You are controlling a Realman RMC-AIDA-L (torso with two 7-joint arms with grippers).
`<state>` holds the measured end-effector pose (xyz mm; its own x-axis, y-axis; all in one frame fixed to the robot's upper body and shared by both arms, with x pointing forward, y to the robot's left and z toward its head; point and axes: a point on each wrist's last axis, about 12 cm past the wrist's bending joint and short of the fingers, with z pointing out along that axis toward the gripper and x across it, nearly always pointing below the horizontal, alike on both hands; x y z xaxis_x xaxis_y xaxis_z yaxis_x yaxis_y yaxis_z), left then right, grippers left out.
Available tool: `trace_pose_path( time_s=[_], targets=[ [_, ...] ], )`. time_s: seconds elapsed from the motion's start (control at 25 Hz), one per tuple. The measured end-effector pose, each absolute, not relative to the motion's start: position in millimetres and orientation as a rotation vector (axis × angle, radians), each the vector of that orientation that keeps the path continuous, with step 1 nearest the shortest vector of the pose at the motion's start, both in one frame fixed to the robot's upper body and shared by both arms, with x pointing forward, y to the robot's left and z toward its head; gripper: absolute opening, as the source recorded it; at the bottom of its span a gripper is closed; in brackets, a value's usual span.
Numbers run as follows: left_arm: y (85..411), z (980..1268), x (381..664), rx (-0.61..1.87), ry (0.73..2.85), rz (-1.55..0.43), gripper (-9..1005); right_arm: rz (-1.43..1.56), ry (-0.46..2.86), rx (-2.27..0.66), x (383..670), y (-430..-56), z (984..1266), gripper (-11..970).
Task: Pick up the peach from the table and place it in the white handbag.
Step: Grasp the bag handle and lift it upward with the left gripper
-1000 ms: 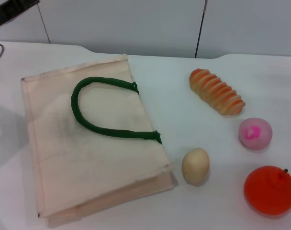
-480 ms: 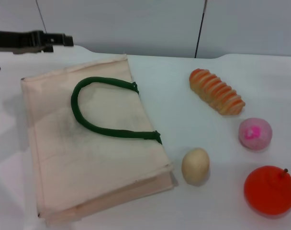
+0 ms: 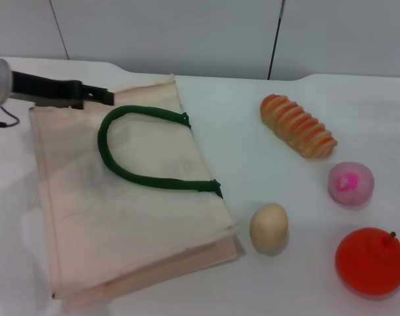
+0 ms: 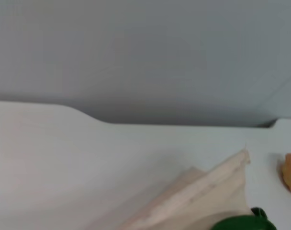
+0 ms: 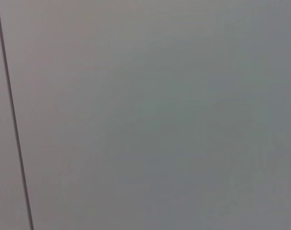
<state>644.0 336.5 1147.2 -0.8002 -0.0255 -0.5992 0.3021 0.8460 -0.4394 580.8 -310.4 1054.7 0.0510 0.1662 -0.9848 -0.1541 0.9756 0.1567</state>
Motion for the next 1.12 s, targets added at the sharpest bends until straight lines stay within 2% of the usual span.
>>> trace_pose_path(
  time_s=[0.92,1.12],
  targets=[
    [306,1120,654,0.210,2.441,-0.677,859,0.256,1.495,0.006,584,-306,1056,864],
    [304,1118,653,0.211,2.445,-0.679,810,0.257,1.495,0.006,584,-306,1057,862]
  ],
)
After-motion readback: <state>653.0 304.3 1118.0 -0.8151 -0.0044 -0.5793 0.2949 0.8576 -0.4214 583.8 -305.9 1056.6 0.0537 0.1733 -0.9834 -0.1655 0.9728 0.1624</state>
